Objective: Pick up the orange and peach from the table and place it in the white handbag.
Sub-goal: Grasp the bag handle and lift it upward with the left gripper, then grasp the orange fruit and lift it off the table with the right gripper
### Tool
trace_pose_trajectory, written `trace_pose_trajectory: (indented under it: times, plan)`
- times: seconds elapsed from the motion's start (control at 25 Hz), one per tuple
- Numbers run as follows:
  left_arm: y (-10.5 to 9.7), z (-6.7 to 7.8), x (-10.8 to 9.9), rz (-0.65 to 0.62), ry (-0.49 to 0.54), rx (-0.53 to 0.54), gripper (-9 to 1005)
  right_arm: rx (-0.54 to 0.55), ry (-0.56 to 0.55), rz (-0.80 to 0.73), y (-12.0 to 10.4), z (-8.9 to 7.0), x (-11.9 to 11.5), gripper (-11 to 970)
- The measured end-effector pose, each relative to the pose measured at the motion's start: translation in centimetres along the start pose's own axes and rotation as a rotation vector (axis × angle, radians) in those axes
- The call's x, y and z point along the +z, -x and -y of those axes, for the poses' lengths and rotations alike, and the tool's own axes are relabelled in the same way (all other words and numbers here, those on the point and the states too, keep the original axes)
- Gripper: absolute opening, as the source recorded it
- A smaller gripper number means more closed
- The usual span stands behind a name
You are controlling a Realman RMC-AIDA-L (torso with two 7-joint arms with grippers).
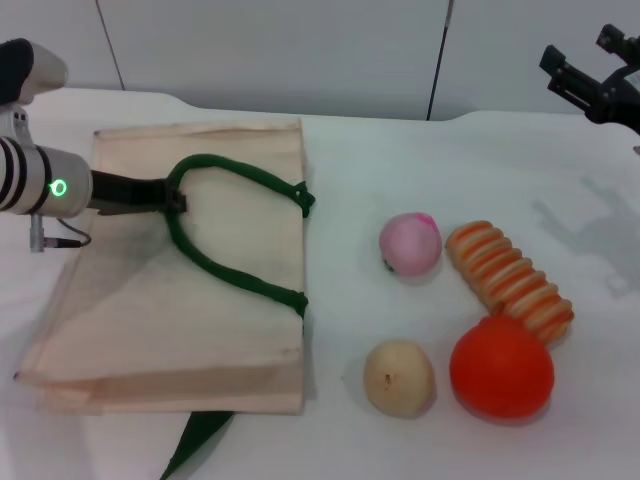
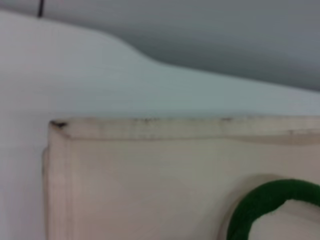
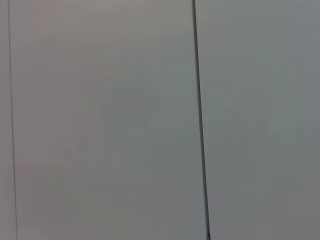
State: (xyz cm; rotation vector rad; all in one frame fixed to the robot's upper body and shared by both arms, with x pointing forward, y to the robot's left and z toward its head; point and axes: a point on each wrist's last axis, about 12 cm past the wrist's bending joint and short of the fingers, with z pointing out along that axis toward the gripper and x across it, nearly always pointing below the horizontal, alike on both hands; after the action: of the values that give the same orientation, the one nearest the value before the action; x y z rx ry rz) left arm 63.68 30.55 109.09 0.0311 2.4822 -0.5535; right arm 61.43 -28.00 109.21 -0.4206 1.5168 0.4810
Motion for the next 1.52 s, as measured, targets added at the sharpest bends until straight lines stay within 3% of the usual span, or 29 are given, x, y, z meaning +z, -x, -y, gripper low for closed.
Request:
trace_pose_trajectory:
  times: [0.04,0.16,0.2,0.4,0.72,0.96,1.04,1.32,1.52]
  plan:
    - [0.0,0.2,-0.2,0.045,-0.059,0.008,133,0.0,-0.001,-0.001,0.0,0.0,0.0,831]
    - [0.0,0.3,-0.4,0.07,-0.099,0.008,133,0.0,-0.001,-0.001,0.0,0.0,-0.1,829]
    - [0.0,0.2,-1.1,0.106,-0.176,0.012,133,0.0,-0.001,-0.001,0.0,0.0,-0.1,828]
    - [0.2,0.4,-2.7,0.173,-0.325,0.025,133,0.002,0.02,0.013,0.1,-0.1,-0.2,825]
    - [0.4,0.7,-4.6,0.275,-0.511,0.042,132,-0.048,0.257,-0.089,1.4,-0.3,-1.4,820]
    - [0.6,0.3,-5.4,0.321,-0.55,0.038,132,-0.105,0.459,-0.13,3.2,-0.9,-2.3,817]
    - [0.6,0.2,-5.6,0.326,-0.551,0.035,132,-0.114,0.542,-0.225,3.7,-1.1,-2.3,815]
    - [0.6,-0.3,-6.4,0.355,-0.572,0.023,133,-0.123,0.64,-0.482,3.6,-1.3,-2.2,811]
    - [0.3,-1.0,-7.1,0.374,-0.579,0.011,131,-0.098,0.729,-0.592,4.0,-1.6,-3.5,808]
